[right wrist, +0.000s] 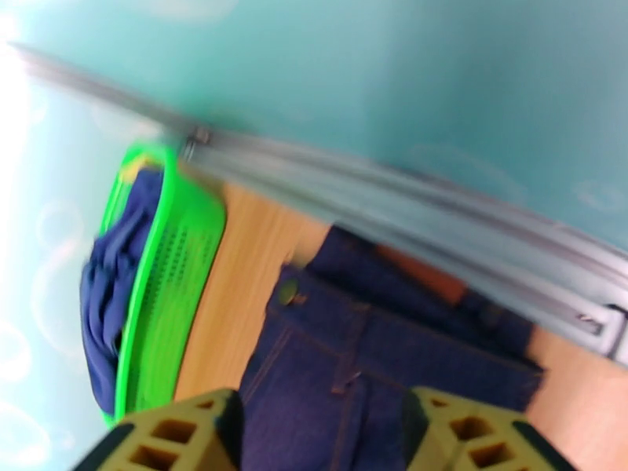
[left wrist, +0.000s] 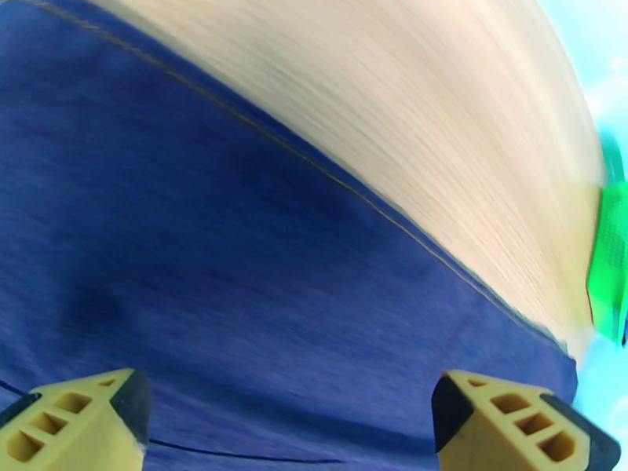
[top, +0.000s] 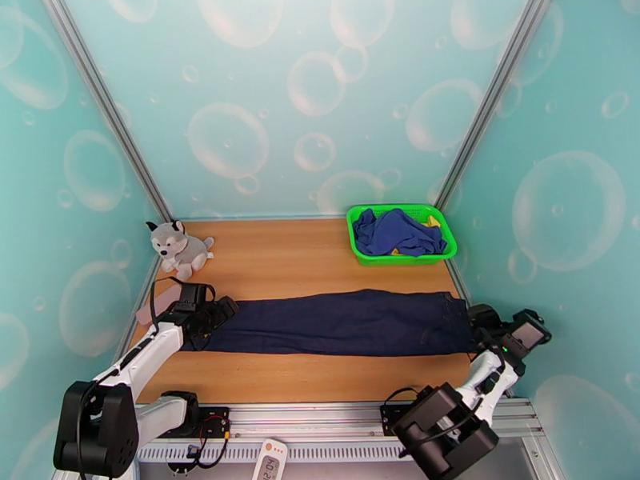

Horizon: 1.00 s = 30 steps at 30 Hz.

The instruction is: Fold and stack the trousers

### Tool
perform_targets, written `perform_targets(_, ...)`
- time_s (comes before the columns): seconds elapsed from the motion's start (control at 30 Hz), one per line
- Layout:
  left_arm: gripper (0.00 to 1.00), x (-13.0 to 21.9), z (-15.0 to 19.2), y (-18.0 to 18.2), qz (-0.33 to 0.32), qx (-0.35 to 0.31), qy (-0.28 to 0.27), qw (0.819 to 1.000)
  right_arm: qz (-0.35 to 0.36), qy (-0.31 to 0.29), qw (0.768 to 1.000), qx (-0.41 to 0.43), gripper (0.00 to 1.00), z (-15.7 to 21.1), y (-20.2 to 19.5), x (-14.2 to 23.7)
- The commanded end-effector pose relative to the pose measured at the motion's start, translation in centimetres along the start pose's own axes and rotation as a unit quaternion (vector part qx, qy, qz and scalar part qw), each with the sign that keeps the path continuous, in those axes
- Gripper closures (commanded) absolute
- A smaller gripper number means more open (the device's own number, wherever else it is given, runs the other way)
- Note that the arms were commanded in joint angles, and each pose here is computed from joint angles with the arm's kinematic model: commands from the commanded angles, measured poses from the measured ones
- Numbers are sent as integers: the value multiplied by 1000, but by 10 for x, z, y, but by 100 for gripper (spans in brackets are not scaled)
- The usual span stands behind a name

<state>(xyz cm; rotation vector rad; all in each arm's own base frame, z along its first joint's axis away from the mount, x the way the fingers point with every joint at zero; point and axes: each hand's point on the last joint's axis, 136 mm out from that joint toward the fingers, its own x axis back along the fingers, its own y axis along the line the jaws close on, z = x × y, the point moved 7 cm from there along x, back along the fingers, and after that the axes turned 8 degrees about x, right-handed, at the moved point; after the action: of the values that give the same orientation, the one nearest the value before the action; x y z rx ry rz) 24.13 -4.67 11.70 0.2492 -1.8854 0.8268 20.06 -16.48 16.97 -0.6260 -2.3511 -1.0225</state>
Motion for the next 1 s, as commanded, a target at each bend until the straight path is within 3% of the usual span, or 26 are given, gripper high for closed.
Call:
perform_targets(0.0, 1, -7, 11, -9, 0, -23, 40, 999, -32, 53, 997, 35, 44, 2, 13, -31)
perform_targets(0.1, 1, -11, 16, -5, -28, -20, 51, 998, -63, 108, 990, 70, 45, 22, 37, -49)
perform_targets(0.27, 1, -13, 23, 5, -45, 5, 52, 998, -125, 175, 973, 87, 42, 74, 82, -47)
perform_targets(0.43, 1, -19, 22, 22, -96, 38, 20, 994, -87, 228, 969, 45, 41, 111, 57, -54)
perform_targets(0.57, 1, -15, 16, 18, -89, 38, 3, 995, -35, 231, 972, 25, 41, 100, 18, -63)
perform_targets(0.7, 1, 5, 15, -15, 3, -26, -4, 1000, -21, 222, 974, 23, 43, 82, 1, -66)
perform_targets(0.8, 1, 23, 24, -30, -2, -77, -14, 997, -43, 196, 977, 72, 44, 76, 27, -58)
perform_targets(0.97, 1, 41, 55, -48, -14, -154, -15, 988, -121, 124, 959, 226, 41, 86, 124, -19)
